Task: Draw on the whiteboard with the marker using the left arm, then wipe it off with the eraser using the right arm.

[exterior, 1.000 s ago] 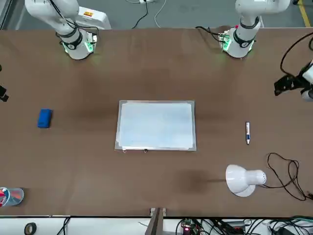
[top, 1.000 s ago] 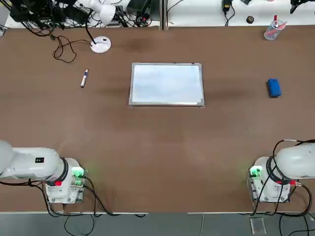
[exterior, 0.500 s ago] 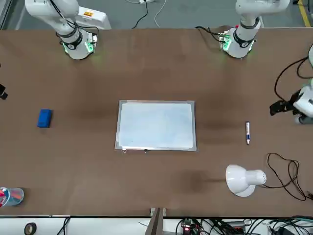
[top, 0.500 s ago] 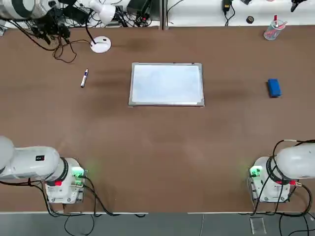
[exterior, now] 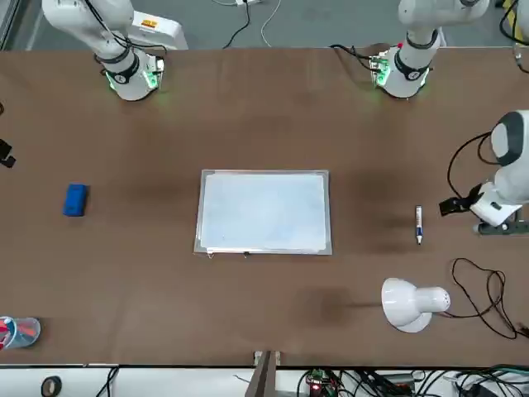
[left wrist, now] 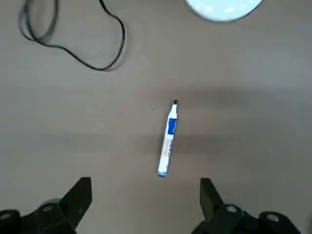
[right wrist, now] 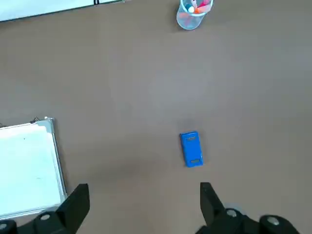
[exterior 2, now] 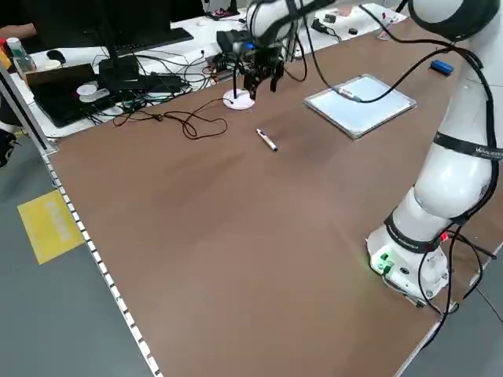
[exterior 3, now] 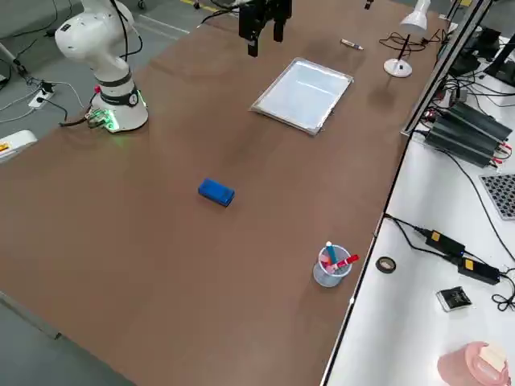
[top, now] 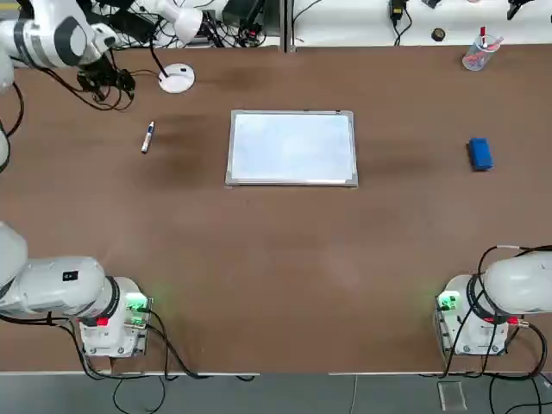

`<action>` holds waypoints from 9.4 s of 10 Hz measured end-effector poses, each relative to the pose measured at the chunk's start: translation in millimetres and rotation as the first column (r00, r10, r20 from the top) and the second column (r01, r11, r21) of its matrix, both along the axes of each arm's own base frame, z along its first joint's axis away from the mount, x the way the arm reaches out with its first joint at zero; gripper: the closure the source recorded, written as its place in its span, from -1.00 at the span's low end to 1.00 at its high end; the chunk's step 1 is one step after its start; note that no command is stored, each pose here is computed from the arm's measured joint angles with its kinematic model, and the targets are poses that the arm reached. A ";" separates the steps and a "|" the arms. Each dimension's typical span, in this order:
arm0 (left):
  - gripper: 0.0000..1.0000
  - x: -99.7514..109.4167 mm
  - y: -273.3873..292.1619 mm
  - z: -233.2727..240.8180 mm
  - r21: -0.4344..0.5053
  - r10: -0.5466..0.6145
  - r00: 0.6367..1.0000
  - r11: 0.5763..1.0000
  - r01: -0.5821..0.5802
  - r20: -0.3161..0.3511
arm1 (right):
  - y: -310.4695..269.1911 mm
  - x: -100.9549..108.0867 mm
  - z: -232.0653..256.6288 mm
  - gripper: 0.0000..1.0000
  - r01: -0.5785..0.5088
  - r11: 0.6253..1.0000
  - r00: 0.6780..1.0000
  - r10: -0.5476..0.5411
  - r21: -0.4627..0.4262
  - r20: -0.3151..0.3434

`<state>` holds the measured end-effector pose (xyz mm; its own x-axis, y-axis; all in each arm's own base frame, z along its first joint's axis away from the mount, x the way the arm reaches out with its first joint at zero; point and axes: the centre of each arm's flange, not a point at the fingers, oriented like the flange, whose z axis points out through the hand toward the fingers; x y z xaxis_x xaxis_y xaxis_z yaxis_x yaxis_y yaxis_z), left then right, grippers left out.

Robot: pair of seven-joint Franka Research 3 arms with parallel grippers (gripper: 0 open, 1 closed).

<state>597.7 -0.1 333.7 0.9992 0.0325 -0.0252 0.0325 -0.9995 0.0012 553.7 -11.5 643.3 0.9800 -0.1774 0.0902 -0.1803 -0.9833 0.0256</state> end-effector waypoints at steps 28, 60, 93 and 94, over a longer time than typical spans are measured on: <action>0.65 -38.4 -12.8 -149.8 -0.003 -0.169 0.985 0.986 0.169 0.022 | 16.0 0.1 12.4 -1.00 0.009 1.000 1.000 -0.009 0.000 0.027; 0.65 -62.2 -449.3 -177.6 -0.137 0.125 0.160 0.174 -0.975 -0.979 | 22.7 3.2 11.9 -1.00 0.000 1.000 0.999 0.000 -0.005 0.042; 0.65 -54.9 -409.8 -192.6 -0.173 0.194 0.203 0.163 -0.971 -0.960 | 21.9 12.4 3.9 -1.00 0.001 1.000 0.998 -0.001 -0.006 0.060; 0.65 -52.6 -406.7 -191.8 -0.180 0.198 0.212 0.167 -0.969 -0.957 | 22.1 12.5 4.1 -1.00 0.001 1.000 0.998 -0.001 -0.006 0.061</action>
<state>545.2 -406.8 141.8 0.1770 0.1789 -0.9678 0.9759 -0.1593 0.1490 566.2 10.6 647.3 0.9724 -0.1775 0.1512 -0.1825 -0.9830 0.0201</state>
